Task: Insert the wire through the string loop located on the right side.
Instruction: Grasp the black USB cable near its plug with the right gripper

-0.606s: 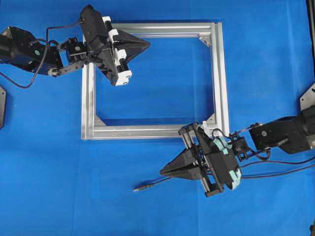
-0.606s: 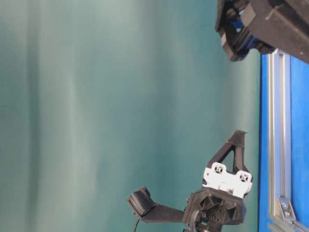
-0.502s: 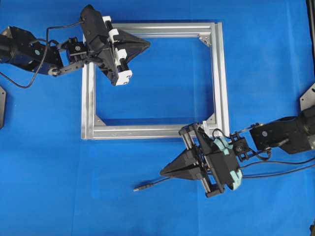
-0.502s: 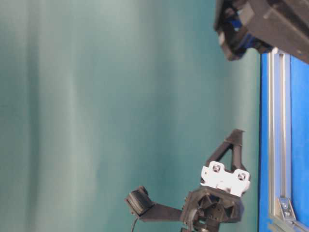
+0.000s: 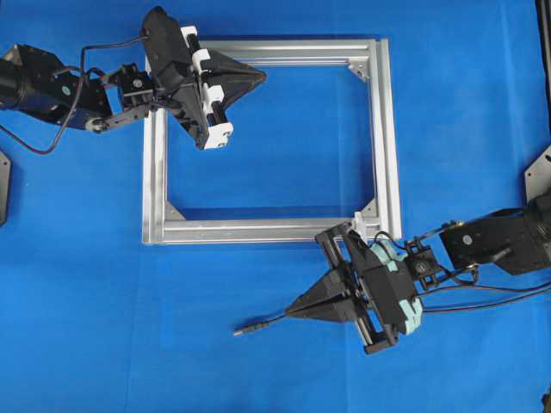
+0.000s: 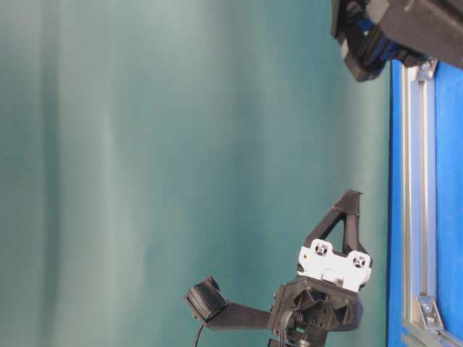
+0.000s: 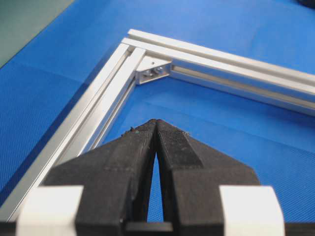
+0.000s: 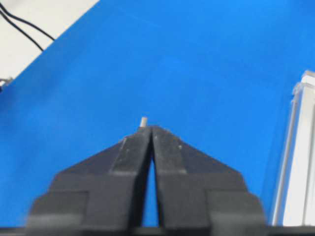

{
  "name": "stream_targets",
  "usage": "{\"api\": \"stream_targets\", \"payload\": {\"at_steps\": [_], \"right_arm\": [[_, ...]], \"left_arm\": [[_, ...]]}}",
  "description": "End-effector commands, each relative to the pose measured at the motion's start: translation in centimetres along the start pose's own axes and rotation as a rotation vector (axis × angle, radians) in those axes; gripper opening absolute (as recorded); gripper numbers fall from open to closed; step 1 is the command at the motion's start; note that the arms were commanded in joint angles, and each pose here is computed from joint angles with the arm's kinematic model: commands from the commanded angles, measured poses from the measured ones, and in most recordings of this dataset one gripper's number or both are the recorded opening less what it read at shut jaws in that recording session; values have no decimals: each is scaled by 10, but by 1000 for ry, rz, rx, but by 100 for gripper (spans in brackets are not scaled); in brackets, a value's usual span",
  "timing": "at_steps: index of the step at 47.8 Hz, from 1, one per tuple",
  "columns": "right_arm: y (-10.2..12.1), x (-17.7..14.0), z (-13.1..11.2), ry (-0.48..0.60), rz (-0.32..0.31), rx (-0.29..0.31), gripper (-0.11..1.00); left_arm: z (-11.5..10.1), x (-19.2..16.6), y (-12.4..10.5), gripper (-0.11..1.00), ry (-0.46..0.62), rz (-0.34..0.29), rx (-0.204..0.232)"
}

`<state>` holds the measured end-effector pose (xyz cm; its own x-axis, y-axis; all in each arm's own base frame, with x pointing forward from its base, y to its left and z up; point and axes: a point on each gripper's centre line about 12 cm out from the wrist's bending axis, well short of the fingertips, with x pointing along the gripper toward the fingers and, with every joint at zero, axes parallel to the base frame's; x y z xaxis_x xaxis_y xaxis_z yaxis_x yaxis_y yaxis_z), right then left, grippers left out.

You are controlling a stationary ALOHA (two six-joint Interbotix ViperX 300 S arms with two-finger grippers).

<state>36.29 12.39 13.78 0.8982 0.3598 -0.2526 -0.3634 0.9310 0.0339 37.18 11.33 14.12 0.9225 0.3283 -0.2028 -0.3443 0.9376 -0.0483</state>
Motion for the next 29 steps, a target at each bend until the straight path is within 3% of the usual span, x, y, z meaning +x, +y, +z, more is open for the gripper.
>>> {"api": "stream_targets", "payload": {"at_steps": [1,14,20,29], "right_arm": [[3,1,16,-47,6,6,9],[5,3,15,-44,-13,50,83],[6,5,11,-31,-17,62,75],[7,18,-7,22,-42,101,77]], "left_arm": [[17,0,-2,0,-47,-6,1],[17,0,-3,0,-49,-9,2],[16,-1,-4,0,-47,-11,2],[15,-1,-5,0,-45,-15,3]]}}
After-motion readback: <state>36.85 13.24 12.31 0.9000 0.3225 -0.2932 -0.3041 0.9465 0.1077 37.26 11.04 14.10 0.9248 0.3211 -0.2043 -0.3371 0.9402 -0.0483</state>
